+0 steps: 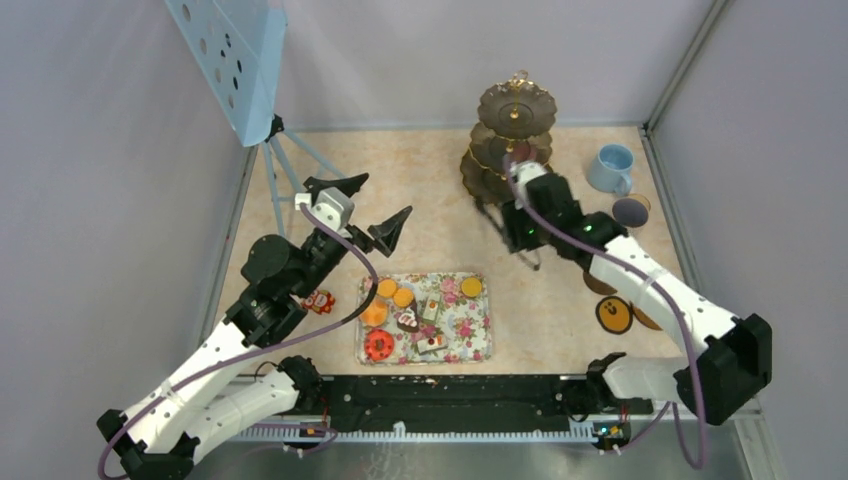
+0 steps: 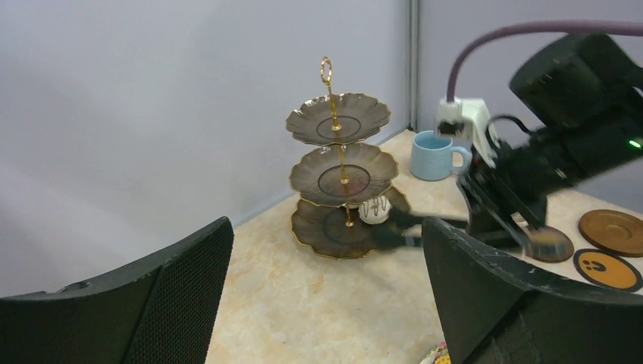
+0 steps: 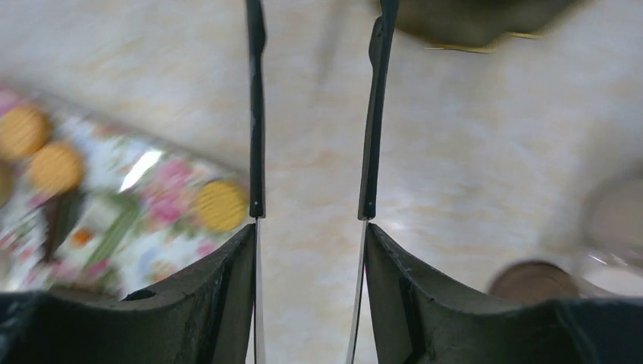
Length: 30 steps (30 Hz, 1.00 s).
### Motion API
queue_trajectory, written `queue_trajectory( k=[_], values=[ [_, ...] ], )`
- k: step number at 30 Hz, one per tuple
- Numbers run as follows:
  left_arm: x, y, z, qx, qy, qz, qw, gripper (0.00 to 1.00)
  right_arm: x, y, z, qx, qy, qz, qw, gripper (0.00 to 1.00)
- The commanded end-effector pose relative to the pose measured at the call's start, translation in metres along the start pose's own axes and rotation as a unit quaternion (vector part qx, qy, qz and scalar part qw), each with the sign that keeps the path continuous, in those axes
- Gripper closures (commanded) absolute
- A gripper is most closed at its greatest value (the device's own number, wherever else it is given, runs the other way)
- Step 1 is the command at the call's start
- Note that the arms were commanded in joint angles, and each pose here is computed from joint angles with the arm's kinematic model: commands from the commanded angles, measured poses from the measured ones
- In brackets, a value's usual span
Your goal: Serve the afternoon tea
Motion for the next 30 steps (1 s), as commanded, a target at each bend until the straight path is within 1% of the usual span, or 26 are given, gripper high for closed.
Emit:
queue_trajectory(
  k=[1,4,7,10,12,14,21,23,30],
  values=[
    [-0.006,0.006,0.013,0.003,-0.032,0.034,0.999,0.01,-0.036,0.083,-0.007,-0.087,-0.003,0.178,0.980,0.50],
    [-0.012,0.011,0.018,0.001,-0.046,0.064,0.997,0.01,-0.045,0.126,-0.009,-0.129,-0.014,0.244,0.961,0.51],
    [-0.020,0.020,0.023,-0.004,-0.063,0.116,0.991,0.01,-0.050,0.162,-0.013,-0.180,-0.031,0.287,0.940,0.50],
    [-0.027,0.028,0.026,-0.007,-0.075,0.159,0.984,0.01,-0.054,0.189,-0.013,-0.231,-0.045,0.301,0.924,0.50],
    [-0.030,0.031,0.028,-0.007,-0.078,0.178,0.981,0.01,-0.055,0.201,-0.010,-0.259,-0.052,0.293,0.919,0.49],
    [-0.032,0.033,0.029,-0.008,-0.080,0.191,0.978,0.01,-0.055,0.214,-0.012,-0.282,-0.046,0.297,0.911,0.49],
    [-0.039,0.044,0.030,-0.017,-0.083,0.254,0.963,0.01,-0.046,0.243,-0.022,-0.333,-0.025,0.286,0.898,0.48],
    [-0.041,0.045,0.030,-0.018,-0.084,0.267,0.960,0.01,-0.044,0.248,-0.024,-0.352,-0.026,0.288,0.890,0.48],
    [-0.043,0.046,0.031,-0.021,-0.086,0.271,0.959,0.01,-0.036,0.254,-0.034,-0.373,-0.008,0.278,0.885,0.48]
  ],
)
Point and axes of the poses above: each gripper's point midway between its finger pads, its own x axis out along the fingers, its own y axis along the line the jaws close on, z = x × y, the point moved 9 cm from there along -x, back along the fingers, and after that the axes turned 8 degrees about -x, right-handed, at the moved point
